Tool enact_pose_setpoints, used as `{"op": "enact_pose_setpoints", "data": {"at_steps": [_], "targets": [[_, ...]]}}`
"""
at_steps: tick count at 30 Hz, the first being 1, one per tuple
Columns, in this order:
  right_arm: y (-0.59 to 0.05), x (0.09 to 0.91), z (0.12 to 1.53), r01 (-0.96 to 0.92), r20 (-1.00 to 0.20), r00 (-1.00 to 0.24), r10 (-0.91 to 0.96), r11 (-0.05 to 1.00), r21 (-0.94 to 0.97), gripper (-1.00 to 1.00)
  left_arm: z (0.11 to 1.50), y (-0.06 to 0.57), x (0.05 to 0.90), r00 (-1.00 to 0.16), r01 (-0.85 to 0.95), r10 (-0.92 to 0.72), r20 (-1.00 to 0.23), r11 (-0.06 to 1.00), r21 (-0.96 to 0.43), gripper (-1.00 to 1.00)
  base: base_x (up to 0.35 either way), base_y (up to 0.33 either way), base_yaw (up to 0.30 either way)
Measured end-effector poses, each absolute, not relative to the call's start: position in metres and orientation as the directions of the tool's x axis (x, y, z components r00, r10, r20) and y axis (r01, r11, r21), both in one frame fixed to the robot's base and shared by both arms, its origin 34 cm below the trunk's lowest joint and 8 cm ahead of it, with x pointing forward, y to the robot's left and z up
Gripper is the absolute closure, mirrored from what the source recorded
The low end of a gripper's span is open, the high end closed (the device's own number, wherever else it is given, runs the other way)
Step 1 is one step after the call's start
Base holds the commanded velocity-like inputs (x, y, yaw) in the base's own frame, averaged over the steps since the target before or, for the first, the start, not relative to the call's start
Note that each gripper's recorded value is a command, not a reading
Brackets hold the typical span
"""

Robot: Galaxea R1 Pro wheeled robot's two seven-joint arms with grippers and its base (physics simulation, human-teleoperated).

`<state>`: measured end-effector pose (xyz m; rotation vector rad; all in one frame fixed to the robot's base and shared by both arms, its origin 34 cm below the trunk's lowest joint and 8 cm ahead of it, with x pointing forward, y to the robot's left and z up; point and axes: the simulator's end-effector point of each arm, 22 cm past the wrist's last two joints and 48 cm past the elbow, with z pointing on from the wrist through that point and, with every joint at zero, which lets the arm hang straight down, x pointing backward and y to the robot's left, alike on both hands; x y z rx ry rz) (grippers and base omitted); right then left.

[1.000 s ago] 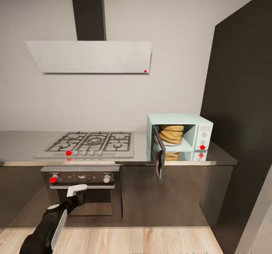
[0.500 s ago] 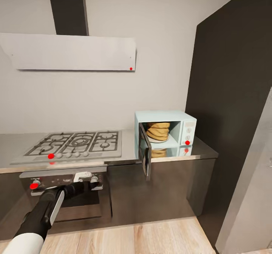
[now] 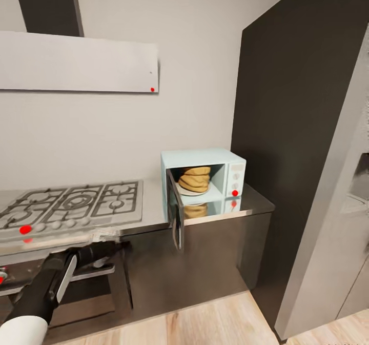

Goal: In the kitchen, take the popcorn bag from the countertop, put it into the microwave, and heat it until the popcorn is cooked so the cooked popcorn ends up inside the bag.

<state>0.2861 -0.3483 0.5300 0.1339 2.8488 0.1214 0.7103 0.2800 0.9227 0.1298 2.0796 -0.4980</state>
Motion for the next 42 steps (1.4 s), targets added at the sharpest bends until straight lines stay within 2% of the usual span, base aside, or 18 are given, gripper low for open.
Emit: {"op": "enact_pose_setpoints", "data": {"at_steps": [6, 11, 14, 21, 32, 42], "targets": [[-0.348, 0.284, 0.529, 0.081, -0.274, -0.956, 0.105, 0.992, 0.096, -1.0, 0.935, 0.269, 0.715, -0.51, 0.311, -0.089, -0.856, 0.908, -0.28, -1.0, 0.243, -0.077, -0.261], [-0.347, 0.283, 0.528, 0.081, -0.269, -0.958, 0.104, 0.992, 0.097, -1.0, 0.942, 0.188, 0.71, -0.495, 0.45, 0.006, -0.869, 0.858, -0.25, -1.0, 0.027, -0.014, -0.261], [-0.347, 0.282, 0.528, 0.081, -0.266, -0.958, 0.104, 0.992, 0.097, -1.0, 0.94, 0.164, 0.705, -0.49, 0.497, 0.052, -0.87, 0.836, -0.23, -1.0, 0.003, -0.001, -0.261], [-0.347, 0.28, 0.527, 0.082, -0.261, -0.96, 0.105, 0.992, 0.097, -1.0, 0.937, 0.159, 0.704, -0.491, 0.504, 0.061, -0.869, 0.834, -0.226, -1.0, 0.002, 0.0, -0.261], [-0.346, 0.276, 0.526, 0.082, -0.252, -0.962, 0.104, 0.992, 0.096, -1.0, 0.933, 0.16, 0.706, -0.496, 0.499, 0.061, -0.866, 0.836, -0.227, -1.0, 0.263, -0.069, -0.259], [-0.341, 0.275, 0.525, 0.082, -0.247, -0.963, 0.104, 0.992, 0.1, -1.0, 0.932, 0.16, 0.705, -0.501, 0.497, 0.055, -0.864, 0.836, -0.234, -1.0, 0.269, -0.14, -0.032]]}}
